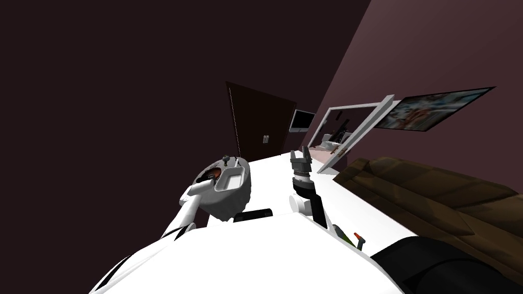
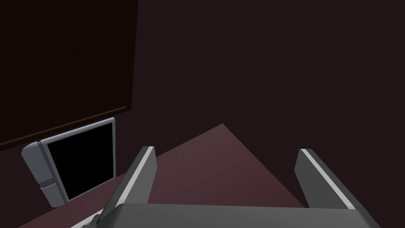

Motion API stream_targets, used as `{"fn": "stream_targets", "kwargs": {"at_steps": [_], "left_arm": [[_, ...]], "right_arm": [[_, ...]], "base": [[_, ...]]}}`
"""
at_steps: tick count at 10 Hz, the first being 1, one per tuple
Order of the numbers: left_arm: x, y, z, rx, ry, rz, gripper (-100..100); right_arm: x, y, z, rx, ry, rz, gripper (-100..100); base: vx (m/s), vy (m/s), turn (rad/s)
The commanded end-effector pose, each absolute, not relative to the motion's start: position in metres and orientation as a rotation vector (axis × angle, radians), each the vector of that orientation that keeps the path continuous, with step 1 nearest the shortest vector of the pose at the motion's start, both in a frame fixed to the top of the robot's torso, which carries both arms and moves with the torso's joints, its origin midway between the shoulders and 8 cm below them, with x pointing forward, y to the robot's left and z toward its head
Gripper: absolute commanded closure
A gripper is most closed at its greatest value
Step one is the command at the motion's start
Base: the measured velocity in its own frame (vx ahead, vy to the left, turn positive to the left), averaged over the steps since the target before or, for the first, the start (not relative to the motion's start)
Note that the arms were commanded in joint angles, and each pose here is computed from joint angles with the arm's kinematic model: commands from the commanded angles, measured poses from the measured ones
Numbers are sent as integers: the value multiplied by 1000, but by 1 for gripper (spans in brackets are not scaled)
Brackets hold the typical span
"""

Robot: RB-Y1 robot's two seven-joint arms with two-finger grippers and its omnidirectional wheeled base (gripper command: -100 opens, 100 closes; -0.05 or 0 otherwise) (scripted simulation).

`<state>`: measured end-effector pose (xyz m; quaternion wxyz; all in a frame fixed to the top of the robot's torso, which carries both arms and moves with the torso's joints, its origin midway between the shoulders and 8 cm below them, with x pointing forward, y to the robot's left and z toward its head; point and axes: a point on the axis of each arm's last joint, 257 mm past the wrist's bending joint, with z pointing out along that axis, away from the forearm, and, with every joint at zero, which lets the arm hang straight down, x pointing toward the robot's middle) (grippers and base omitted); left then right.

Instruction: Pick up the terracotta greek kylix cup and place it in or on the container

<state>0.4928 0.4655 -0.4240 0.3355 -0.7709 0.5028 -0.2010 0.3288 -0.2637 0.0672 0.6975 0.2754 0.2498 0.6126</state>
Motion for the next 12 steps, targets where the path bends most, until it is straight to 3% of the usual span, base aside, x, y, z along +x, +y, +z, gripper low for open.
{"fn": "stream_targets", "kwargs": {"at_steps": [1,2,3,12], "left_arm": [[493,466,-424,-2011,1311,-524,100],[492,466,-424,-2011,1314,-523,0],[494,475,-416,-1993,1308,-511,100],[513,546,-325,-1831,1242,-422,100]], "right_arm": [[329,-264,67,614,557,1366,0],[329,-264,67,614,557,1366,0],[329,-264,67,614,557,1366,0],[329,-264,67,614,557,1366,0]], "base": [[-1,-9,10],[0,0,0],[-109,-16,-36],[-196,-44,-132]]}}
